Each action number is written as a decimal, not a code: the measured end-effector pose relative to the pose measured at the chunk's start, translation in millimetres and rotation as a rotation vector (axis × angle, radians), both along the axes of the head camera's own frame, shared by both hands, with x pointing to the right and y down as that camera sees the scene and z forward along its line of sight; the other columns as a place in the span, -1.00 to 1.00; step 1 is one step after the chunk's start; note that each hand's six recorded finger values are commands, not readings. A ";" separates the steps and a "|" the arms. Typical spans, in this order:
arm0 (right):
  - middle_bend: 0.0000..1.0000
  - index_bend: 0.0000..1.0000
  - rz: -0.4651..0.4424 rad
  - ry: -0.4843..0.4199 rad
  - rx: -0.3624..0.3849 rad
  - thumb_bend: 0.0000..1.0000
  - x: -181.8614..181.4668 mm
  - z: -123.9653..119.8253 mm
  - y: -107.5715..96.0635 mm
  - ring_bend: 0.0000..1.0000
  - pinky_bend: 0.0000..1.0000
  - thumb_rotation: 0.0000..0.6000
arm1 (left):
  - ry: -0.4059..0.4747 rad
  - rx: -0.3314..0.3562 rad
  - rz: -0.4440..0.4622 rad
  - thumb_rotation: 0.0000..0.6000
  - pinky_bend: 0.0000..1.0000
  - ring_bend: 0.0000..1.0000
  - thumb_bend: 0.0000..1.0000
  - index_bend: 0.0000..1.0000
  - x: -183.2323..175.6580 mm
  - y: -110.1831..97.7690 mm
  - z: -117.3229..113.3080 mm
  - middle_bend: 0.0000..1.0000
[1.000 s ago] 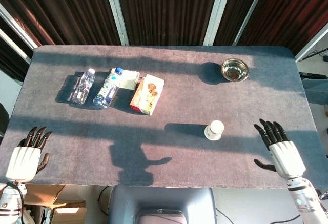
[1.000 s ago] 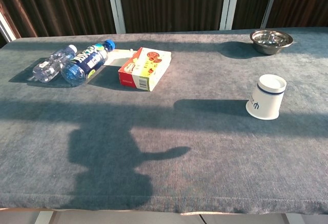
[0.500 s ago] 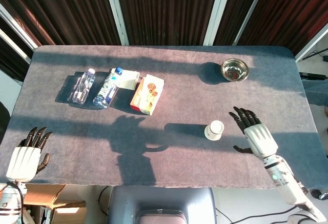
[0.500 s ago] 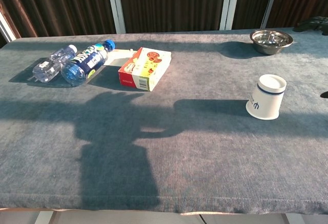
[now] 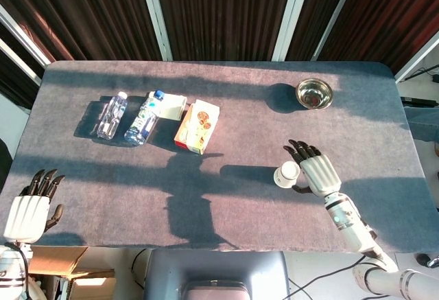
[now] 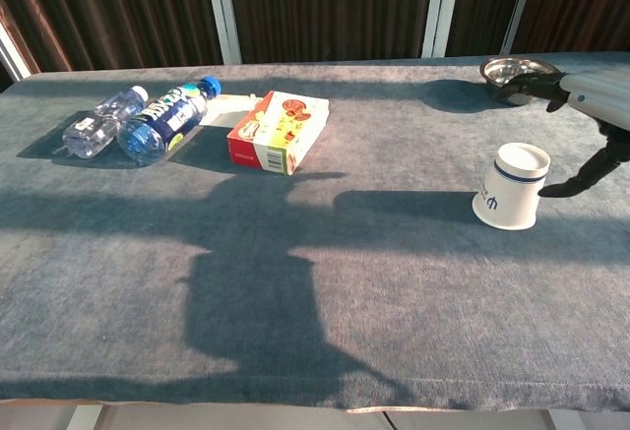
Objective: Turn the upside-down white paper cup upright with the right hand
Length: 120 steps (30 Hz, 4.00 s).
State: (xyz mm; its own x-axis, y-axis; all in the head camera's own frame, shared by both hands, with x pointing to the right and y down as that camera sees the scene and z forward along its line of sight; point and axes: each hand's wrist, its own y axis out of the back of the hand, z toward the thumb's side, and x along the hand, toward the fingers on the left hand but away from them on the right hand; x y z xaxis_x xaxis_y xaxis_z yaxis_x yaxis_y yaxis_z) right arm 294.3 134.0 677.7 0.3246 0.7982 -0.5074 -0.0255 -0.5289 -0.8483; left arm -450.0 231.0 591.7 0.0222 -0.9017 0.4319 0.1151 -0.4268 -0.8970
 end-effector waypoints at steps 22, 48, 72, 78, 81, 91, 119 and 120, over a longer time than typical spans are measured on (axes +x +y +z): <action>-0.14 0.13 -0.021 0.069 0.009 0.04 -12.2 32.9 1.8 0.08 0.44 1.00 | 0.010 -0.010 -0.019 1.00 -0.25 -0.85 -0.23 -0.56 -2.3 -0.4 -0.9 -0.80; -0.02 0.12 0.117 -0.563 -0.153 0.22 -18.7 5.0 19.6 0.01 0.34 1.00 | 0.007 -0.016 -0.023 1.00 -0.25 -0.85 -0.22 -0.56 -1.1 0.6 -0.3 -0.80; -0.62 -0.52 -0.088 -0.271 -0.366 -0.05 29.3 45.5 23.4 -0.84 -0.62 1.00 | 0.010 -0.017 -0.031 1.00 -0.24 -0.85 -0.23 -0.56 -1.7 0.7 -1.5 -0.80; -0.65 -0.57 -0.161 -0.199 -0.309 -0.35 18.8 28.3 22.0 -0.87 -0.67 1.00 | 0.010 -0.018 -0.031 1.00 -0.24 -0.85 -0.23 -0.56 -1.4 0.8 -1.2 -0.80; -0.65 -0.57 -0.197 -0.168 -0.294 -0.41 9.6 22.1 20.9 -0.87 -0.67 1.00 | 0.009 -0.020 -0.030 1.00 -0.24 -0.85 -0.23 -0.56 -1.3 1.0 -1.1 -0.80; -0.54 -0.25 -0.324 -0.001 -0.237 -0.43 -16.5 25.6 13.3 -0.67 -0.55 1.00 | 0.011 -0.017 -0.041 1.00 -0.24 -0.85 -0.23 -0.56 -3.8 0.6 -2.8 -0.80; -0.14 0.10 -0.032 -0.532 -0.386 -0.42 -46.3 25.8 11.0 -0.33 -0.22 1.00 | 0.004 -0.030 -0.043 1.00 -0.24 -0.85 -0.23 -0.55 -3.8 2.0 -1.8 -0.79; -0.14 0.09 -0.002 -0.576 -0.430 -0.42 -43.6 27.5 11.4 -0.35 -0.24 1.00 | 0.004 -0.031 -0.043 1.00 -0.24 -0.85 -0.23 -0.55 -3.7 1.9 -1.7 -0.79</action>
State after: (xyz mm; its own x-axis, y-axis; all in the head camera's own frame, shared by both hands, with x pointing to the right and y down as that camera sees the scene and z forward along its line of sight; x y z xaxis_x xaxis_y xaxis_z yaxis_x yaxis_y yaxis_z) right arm 250.7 145.4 705.2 0.6369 0.5654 -0.5241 0.3622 -0.8195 -0.4440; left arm -453.8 232.9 590.1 -0.0148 -0.8882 0.4593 0.0920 -0.4586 -0.8839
